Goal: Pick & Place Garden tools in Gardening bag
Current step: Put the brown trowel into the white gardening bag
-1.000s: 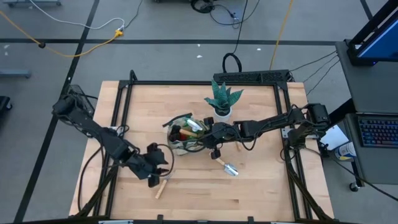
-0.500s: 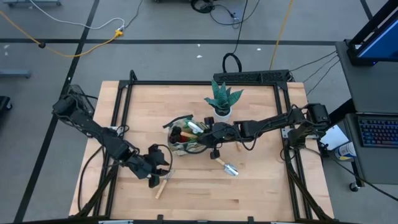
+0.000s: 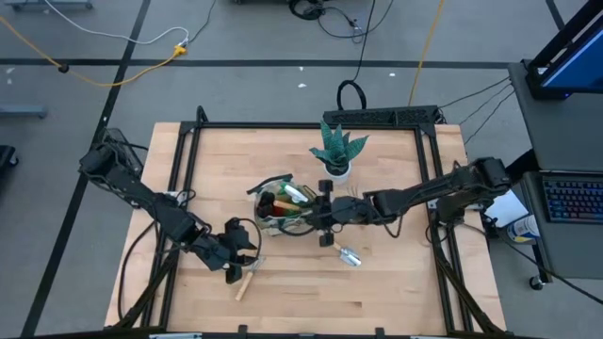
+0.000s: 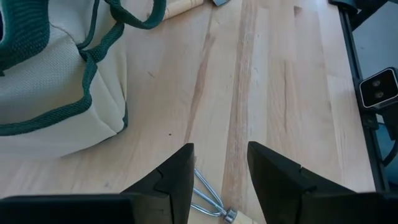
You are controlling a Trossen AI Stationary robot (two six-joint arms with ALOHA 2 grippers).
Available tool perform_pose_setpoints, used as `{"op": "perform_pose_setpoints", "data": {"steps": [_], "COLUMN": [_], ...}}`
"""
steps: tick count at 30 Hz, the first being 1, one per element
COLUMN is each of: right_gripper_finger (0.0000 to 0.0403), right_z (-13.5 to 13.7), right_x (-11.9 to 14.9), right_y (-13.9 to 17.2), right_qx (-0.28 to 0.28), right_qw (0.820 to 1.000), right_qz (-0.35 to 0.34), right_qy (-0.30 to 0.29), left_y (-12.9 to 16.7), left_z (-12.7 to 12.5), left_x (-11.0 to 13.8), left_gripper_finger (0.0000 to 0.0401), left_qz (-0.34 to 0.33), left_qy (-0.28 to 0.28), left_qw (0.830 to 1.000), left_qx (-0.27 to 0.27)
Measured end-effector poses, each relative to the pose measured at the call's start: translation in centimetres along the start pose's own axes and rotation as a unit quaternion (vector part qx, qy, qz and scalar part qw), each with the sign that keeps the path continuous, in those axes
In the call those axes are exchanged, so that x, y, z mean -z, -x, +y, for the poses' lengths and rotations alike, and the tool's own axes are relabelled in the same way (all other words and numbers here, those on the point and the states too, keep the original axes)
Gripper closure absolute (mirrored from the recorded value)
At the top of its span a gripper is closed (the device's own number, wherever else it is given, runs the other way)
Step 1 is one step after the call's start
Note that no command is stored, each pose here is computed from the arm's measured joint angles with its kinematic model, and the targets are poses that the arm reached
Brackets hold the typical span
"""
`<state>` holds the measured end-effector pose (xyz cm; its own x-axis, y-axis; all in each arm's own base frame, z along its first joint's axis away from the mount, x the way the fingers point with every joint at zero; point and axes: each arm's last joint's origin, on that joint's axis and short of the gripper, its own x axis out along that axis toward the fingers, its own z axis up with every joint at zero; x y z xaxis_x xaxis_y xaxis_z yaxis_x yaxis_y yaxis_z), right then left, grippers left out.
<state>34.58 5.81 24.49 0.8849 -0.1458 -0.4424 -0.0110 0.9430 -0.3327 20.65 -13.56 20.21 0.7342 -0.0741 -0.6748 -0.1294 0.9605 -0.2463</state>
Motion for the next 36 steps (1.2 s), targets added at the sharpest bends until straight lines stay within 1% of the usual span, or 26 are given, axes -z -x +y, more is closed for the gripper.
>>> {"op": "perform_pose_setpoints", "data": {"steps": [3,5,9,11,13,15,18,19,22,24,26,27,29,31,33,36], "right_gripper_finger": [0.0296,0.0295,0.0297,0.0298,0.0298,0.0297,0.0299,0.0300,0.0302,0.0303,0.0303,0.0303,0.0303,0.0303,0.0303,0.0296], "right_z": [0.5,0.6,0.9,1.0,1.1,1.1,1.2,1.1,0.9,1.1,1.4,1.7,2.6,3.7,4.5,5.1], "right_x": [-0.2,-0.3,0.6,1.8,2.9,3.7,4.9,5.1,5.4,6.1,7.0,7.4,8.3,9.1,9.5,10.0], "right_y": [1.5,2.2,3.7,4.0,4.4,4.7,5.0,5.2,5.4,5.2,4.9,4.6,4.0,3.5,3.2,3.2], "right_qx": [0.026,0.030,0.032,0.039,0.051,0.071,0.100,0.110,0.139,0.147,0.137,0.119,0.059,-0.007,-0.054,-0.080], "right_qw": [0.999,0.998,0.989,0.976,0.960,0.942,0.917,0.909,0.885,0.876,0.876,0.879,0.890,0.906,0.917,0.928], "right_qz": [0.021,0.032,0.094,0.150,0.201,0.241,0.292,0.303,0.305,0.305,0.301,0.298,0.278,0.240,0.183,0.127], "right_qy": [-0.018,-0.046,-0.114,-0.150,-0.188,-0.221,-0.252,-0.266,-0.323,-0.343,-0.350,-0.354,-0.358,-0.350,-0.350,-0.342], "left_y": [0.0,0.0,0.0,0.0,0.0,0.0,0.0,0.0,0.0,0.0,0.0,0.0,0.0,0.0,0.0,0.0], "left_z": [0.0,0.0,0.0,0.0,0.0,0.0,0.0,0.0,0.0,0.0,0.0,0.0,0.0,0.0,-0.1,-0.1], "left_x": [0.0,0.0,0.0,0.0,0.0,0.0,0.0,0.0,0.0,-0.1,-0.1,-0.1,-0.1,-0.1,-0.1,-0.2], "left_gripper_finger": [0.0249,0.0249,0.0249,0.0249,0.0249,0.0249,0.0249,0.0249,0.0249,0.0249,0.0249,0.0249,0.0249,0.0249,0.0249,0.0249], "left_qz": [0.000,0.001,0.001,-0.002,-0.005,-0.005,-0.005,-0.005,-0.006,-0.007,-0.007,-0.009,-0.009,-0.010,-0.010,-0.012], "left_qy": [0.000,-0.001,-0.001,-0.001,-0.001,-0.001,-0.001,0.000,0.001,0.002,0.001,0.002,0.002,0.000,-0.002,-0.002], "left_qw": [1.000,1.000,1.000,1.000,1.000,1.000,1.000,1.000,1.000,1.000,1.000,1.000,1.000,1.000,1.000,1.000], "left_qx": [0.000,-0.001,-0.001,-0.003,-0.006,-0.006,-0.006,-0.006,-0.006,-0.005,-0.005,-0.004,-0.003,-0.002,-0.002,-0.001]}}
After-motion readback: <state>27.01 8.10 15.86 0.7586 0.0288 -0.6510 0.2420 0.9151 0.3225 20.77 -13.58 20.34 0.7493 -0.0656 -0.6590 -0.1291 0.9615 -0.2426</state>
